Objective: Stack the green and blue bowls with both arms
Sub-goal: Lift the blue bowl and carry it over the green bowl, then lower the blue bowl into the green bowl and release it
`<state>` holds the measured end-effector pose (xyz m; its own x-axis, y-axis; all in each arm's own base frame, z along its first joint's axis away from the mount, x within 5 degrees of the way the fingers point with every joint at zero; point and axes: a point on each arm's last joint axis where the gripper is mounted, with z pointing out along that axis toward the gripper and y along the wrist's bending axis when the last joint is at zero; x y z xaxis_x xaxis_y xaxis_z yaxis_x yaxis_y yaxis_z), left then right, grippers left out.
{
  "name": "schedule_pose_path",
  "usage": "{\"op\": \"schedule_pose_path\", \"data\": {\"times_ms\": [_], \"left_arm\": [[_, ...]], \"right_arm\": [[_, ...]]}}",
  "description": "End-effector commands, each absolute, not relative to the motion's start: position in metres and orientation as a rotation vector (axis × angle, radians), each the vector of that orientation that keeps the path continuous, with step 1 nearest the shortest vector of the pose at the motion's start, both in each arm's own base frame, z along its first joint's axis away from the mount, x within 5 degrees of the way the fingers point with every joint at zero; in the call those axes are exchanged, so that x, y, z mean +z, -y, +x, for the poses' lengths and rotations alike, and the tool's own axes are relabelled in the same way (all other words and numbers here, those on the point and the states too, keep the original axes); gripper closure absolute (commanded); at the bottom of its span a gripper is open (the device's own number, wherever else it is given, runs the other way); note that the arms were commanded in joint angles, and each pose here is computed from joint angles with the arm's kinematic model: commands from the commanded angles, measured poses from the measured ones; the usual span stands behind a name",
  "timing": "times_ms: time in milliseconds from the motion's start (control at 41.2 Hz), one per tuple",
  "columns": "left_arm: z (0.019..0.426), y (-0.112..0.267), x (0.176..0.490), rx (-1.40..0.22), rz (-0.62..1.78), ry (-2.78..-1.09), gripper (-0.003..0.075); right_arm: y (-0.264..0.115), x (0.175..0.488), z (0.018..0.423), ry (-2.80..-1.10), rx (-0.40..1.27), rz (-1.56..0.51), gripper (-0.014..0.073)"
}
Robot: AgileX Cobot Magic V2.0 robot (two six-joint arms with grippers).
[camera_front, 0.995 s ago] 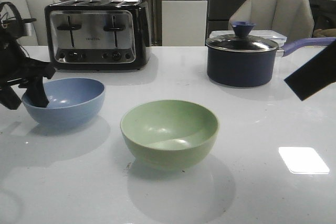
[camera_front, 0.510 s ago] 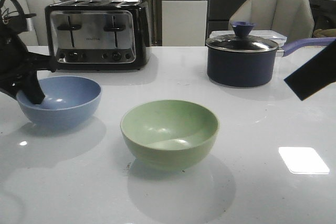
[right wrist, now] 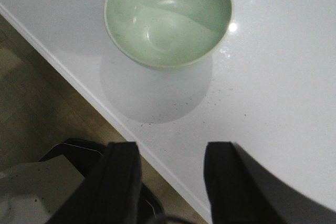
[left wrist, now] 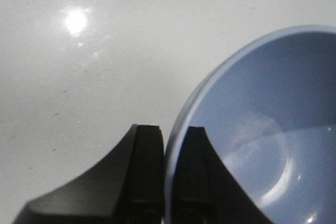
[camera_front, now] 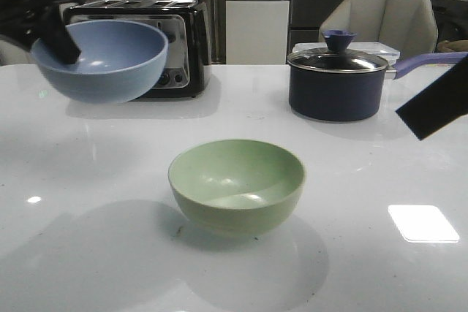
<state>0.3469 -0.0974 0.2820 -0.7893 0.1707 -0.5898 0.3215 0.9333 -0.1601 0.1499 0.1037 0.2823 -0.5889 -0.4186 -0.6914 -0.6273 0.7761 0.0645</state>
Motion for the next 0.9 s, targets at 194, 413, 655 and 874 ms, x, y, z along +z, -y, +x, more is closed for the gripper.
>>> {"op": "schedule_pose_path", "data": {"times_ms": [194,413,655,874], "left_arm": [[0.323,0.187,0.335,-0.456,0.748,-2.278,0.0627],[0.317,0.233,0.309,-0.486,0.901,-2.305,0.0627],[0.322,0.243,0.277,-0.455,0.971,-2.399,0.0627],[0.328,0.243,0.262,-0.427,0.986,-2.435,0.0627]], "right_arm": [[-0.103,0.298,0.154,-2.187,0.400,-0.729,0.0183],[-0.103,0.298,0.154,-2.187,0.400,-0.729,0.0183],[-0.103,0.298,0.154,-2.187,0.400,-0.729,0.0183],[-0.103,0.298,0.154,-2.187,0.400,-0.729,0.0183]]}}
